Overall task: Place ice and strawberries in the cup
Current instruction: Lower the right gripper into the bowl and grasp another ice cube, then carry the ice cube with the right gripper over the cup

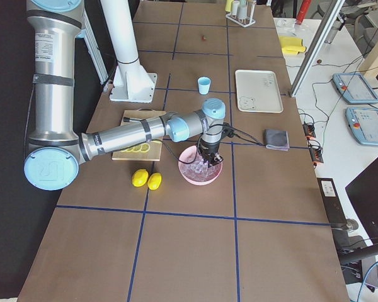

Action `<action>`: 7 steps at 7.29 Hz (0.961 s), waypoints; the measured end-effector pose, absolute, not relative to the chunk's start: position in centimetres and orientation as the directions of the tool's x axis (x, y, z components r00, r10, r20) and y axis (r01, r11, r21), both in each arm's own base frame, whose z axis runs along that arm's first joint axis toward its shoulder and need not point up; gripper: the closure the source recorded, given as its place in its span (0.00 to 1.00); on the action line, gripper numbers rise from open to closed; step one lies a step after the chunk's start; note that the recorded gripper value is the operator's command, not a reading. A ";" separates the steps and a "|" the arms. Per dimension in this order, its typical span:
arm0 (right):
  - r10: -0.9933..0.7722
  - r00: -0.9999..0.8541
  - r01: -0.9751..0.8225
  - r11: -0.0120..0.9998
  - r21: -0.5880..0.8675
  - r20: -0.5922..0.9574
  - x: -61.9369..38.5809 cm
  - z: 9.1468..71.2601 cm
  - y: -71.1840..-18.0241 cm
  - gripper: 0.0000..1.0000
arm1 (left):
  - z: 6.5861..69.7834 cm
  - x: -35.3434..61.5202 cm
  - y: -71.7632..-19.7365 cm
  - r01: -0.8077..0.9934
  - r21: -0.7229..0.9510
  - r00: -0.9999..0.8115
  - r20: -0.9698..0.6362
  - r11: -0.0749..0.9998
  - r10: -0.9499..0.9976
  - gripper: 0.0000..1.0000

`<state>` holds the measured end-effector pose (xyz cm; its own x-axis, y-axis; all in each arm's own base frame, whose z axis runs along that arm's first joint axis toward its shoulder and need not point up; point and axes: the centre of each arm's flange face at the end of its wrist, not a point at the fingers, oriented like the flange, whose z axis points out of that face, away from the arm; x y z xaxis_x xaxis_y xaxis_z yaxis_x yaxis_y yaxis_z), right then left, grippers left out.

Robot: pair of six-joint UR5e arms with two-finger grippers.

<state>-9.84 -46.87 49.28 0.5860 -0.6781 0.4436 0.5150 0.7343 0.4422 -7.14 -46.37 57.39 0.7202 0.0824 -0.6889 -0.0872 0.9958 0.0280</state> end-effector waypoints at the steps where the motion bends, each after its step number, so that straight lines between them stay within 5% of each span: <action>1: -0.624 0.625 0.464 0.780 0.420 0.468 -9.4 46.7 -47.7 0.99 | 57.4 -7.1 -46.4 -0.087 0.029 0.720 -0.689 0.996 0.083 0.00; 4: -0.342 0.684 0.174 0.934 0.311 0.644 -10.9 38.5 -50.0 1.00 | 56.6 -7.1 -46.4 -0.088 0.045 0.720 -0.687 0.995 0.094 0.00; 7: -0.182 0.613 0.049 0.980 0.193 0.769 -20.3 27.3 -49.5 1.00 | 55.4 -6.9 -46.3 -0.091 0.069 0.717 -0.688 0.993 0.114 0.00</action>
